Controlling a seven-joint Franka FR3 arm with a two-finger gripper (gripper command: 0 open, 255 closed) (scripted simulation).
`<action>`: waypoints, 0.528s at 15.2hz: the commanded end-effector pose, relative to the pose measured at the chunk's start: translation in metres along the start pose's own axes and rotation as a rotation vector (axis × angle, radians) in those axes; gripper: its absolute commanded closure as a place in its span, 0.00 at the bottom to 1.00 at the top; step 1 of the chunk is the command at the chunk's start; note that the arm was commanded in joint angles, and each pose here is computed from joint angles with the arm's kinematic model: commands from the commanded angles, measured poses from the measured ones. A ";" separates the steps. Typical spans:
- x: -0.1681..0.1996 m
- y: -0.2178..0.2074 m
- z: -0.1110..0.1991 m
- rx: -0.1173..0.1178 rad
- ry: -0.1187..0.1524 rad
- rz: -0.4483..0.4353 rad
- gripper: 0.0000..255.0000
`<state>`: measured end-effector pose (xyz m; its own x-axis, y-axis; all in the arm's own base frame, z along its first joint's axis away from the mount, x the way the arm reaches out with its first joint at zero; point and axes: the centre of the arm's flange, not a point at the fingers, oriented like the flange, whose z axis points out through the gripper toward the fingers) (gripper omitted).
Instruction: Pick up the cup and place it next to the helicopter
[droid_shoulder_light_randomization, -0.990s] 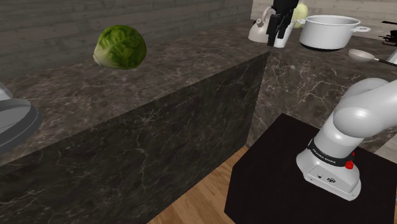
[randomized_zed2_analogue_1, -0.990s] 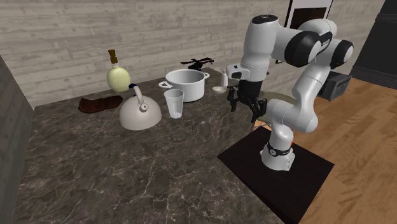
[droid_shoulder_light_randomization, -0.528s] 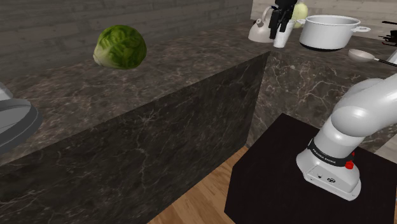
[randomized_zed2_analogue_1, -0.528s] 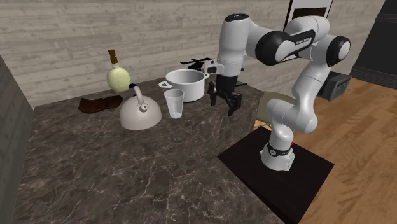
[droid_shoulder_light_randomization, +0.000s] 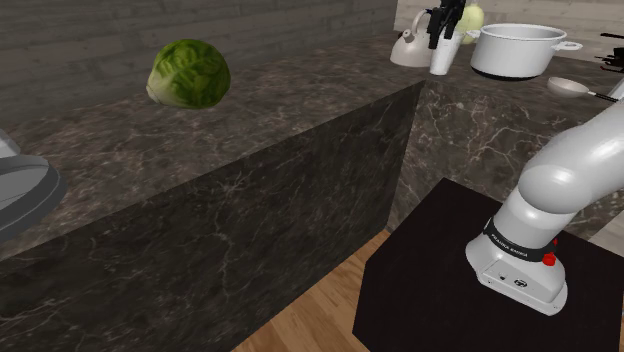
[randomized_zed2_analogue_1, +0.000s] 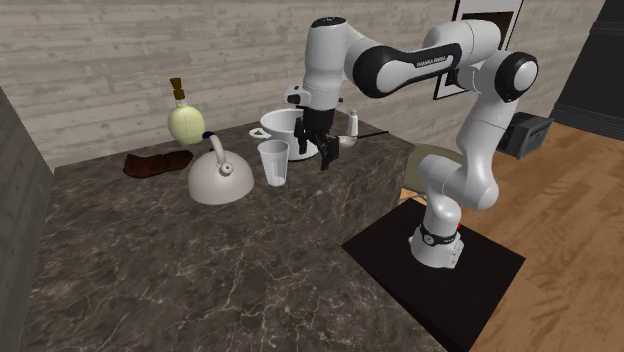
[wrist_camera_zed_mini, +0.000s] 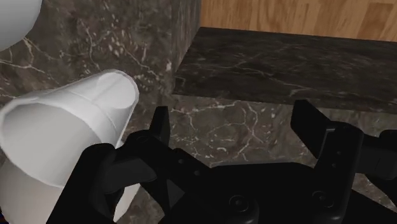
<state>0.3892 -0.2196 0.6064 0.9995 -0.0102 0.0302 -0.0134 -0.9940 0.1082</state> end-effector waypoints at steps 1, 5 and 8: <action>0.010 0.025 0.001 -0.009 0.002 0.009 0.00; 0.026 0.073 0.003 -0.025 0.007 0.027 0.00; 0.032 0.094 0.008 -0.032 0.010 0.035 0.00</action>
<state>0.4195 -0.3085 0.6123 0.9982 -0.0427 0.0432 -0.0482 -0.9895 0.1364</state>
